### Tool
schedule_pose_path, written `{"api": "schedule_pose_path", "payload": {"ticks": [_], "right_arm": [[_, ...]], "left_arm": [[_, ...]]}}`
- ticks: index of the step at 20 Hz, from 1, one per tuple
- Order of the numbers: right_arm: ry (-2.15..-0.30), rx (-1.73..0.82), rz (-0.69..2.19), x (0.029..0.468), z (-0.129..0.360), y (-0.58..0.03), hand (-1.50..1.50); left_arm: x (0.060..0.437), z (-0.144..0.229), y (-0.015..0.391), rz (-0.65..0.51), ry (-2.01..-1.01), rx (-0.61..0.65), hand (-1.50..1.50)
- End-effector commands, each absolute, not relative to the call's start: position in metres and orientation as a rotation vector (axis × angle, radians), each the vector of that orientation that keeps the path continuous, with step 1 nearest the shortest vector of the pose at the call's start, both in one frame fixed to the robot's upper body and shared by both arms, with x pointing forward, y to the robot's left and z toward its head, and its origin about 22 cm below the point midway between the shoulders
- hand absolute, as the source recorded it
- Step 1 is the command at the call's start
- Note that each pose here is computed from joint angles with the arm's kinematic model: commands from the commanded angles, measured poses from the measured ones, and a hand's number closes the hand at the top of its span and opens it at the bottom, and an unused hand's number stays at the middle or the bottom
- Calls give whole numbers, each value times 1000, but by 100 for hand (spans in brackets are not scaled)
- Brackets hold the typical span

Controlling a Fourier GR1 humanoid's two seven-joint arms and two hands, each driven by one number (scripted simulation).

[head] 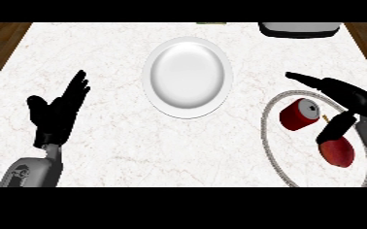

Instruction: Pick the can from the placemat and place it in the plate

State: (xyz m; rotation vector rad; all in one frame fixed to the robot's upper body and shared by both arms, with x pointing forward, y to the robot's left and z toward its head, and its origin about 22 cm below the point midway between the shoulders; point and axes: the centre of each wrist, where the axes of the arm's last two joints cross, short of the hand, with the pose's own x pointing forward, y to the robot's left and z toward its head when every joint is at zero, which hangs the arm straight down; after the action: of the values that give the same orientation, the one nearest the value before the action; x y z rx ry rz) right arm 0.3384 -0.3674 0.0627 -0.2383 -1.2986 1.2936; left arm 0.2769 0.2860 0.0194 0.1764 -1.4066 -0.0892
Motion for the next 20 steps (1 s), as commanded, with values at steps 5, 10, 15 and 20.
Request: {"api": "schedule_pose_path", "payload": {"ticks": [5,10,15,20], "right_arm": [[-1246,-251,1361,351,42,-348,-150],[-1273,-133,1473,331,41,-341,150],[-1301,-131,1471,345,36,-336,150],[-1375,-156,1401,332,56,-353,150]], "left_arm": [[275,22,284,-83,-1411,174,0],[284,24,285,-86,-1409,186,0],[305,37,292,-90,-1407,186,0],[283,15,289,-73,-1414,163,0]]}}
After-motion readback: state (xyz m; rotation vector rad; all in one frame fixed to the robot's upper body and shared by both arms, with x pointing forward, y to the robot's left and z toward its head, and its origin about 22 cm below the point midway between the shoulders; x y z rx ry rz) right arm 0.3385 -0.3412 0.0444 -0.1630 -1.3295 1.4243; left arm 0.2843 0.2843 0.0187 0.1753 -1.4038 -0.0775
